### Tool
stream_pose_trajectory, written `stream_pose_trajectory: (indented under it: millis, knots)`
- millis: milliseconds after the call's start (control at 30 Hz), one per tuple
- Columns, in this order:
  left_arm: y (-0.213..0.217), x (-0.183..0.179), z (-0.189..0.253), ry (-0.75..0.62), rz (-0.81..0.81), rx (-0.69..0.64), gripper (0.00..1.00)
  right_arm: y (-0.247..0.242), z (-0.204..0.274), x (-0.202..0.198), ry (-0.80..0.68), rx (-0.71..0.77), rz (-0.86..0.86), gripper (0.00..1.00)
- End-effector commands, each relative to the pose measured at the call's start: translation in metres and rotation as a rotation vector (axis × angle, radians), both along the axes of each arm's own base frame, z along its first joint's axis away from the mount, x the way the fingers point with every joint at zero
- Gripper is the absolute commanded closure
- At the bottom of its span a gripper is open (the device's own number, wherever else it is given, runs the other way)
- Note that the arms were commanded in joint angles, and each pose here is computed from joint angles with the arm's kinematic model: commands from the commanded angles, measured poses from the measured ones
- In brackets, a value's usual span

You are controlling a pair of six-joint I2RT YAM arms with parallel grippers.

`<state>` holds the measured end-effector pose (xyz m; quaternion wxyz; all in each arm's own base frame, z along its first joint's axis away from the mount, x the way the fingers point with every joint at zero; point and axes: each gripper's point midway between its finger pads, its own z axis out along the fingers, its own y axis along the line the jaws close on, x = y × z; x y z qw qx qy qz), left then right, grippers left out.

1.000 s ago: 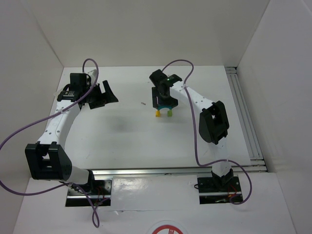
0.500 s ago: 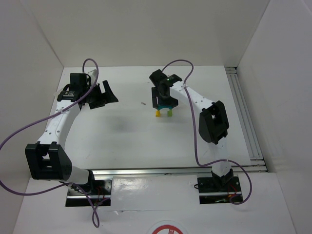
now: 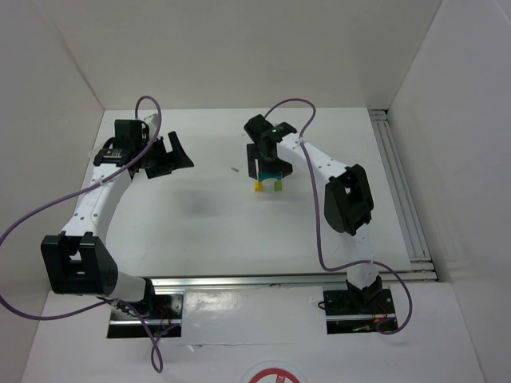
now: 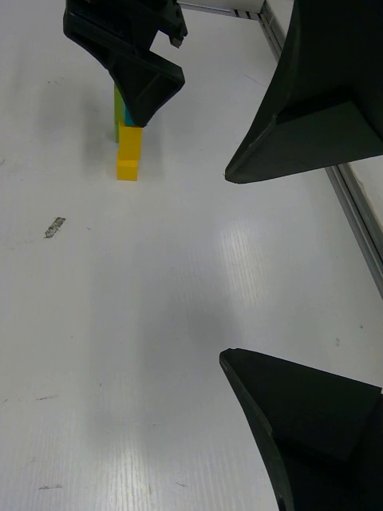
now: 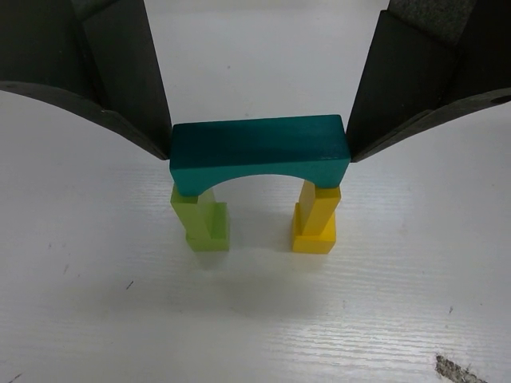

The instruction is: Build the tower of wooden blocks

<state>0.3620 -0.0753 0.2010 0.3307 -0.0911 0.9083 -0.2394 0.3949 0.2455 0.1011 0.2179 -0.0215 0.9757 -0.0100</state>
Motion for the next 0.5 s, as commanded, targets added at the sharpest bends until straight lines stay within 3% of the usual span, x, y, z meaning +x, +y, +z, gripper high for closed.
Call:
stream_pose_trajectory:
  millis: [0, 267, 467]
  knots:
    - [-0.003, 0.002, 0.001, -0.016, -0.023, 0.003, 0.03, 0.005, 0.014, 0.015, -0.057, 0.029, -0.009, 0.05]
    - [-0.004, 0.003, 0.003, -0.025, -0.029, -0.004, 0.03, 0.010, 0.039, 0.019, -0.102, 0.039, 0.013, 0.01]
    - [0.002, 0.006, 0.000, -0.019, -0.011, 0.028, 0.03, 0.005, 0.098, 0.032, -0.267, 0.018, -0.019, 0.01]
